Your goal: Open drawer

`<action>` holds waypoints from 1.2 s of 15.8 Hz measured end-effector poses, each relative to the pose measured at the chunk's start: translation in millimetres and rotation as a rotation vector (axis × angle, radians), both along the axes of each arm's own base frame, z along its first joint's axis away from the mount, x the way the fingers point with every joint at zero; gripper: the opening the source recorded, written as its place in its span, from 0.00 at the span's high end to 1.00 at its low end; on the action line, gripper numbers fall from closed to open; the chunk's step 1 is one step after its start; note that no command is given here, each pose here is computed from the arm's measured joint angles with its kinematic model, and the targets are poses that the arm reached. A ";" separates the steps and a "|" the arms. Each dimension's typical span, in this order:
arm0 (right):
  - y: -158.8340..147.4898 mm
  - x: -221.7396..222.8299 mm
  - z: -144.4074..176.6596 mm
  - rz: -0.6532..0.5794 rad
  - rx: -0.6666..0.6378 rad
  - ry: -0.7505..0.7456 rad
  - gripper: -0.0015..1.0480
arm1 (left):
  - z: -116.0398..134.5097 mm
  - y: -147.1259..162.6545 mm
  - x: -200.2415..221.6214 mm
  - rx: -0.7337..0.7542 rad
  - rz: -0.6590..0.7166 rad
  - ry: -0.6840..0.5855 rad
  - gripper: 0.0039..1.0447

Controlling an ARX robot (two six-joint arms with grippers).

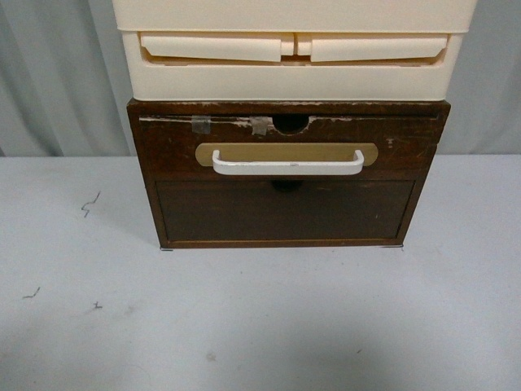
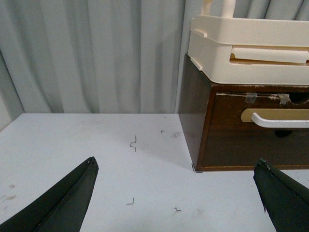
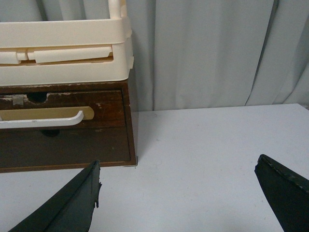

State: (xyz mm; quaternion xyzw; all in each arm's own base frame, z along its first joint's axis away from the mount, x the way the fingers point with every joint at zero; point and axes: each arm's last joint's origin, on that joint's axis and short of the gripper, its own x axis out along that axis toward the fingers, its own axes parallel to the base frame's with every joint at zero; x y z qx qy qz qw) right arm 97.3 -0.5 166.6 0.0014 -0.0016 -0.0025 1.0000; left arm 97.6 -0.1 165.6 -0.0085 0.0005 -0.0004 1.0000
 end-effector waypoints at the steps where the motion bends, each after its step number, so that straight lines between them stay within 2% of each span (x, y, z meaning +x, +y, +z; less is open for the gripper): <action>1: 0.0 0.0 0.0 0.000 0.000 0.000 0.06 | 0.0 0.0 0.0 0.000 0.000 0.000 0.06; 9: 0.0 0.0 0.0 0.000 0.000 0.000 0.06 | 0.0 0.0 0.0 0.000 0.000 0.000 0.06; 10: 0.0 0.0 -1.6 0.006 0.005 0.030 0.06 | -1.9 0.1 -0.1 -0.010 -0.004 0.047 0.06; 11: -0.4 1.0 -1.8 0.051 0.103 0.276 0.06 | -0.1 0.6 0.8 -0.088 -0.036 0.301 0.06; 12: -0.4 12.9 6.1 0.071 0.239 0.456 0.06 | 11.3 0.5 12.2 -0.213 -0.065 0.486 0.06; 13: 2.0 24.3 12.3 0.091 0.332 0.467 0.06 | 19.7 -1.7 23.8 -0.299 -0.103 0.500 0.06; 15: 13.3 51.8 15.7 0.162 0.418 0.486 0.06 | 26.3 -13.1 48.0 -0.447 -0.210 0.515 0.06; 17: 25.8 82.3 9.1 0.283 0.564 0.558 0.06 | 21.3 -29.9 76.0 -0.583 -0.296 0.558 0.06; 19: 35.1 118.0 4.5 0.406 0.762 0.564 0.06 | 16.5 -47.4 112.1 -0.729 -0.360 0.561 0.06</action>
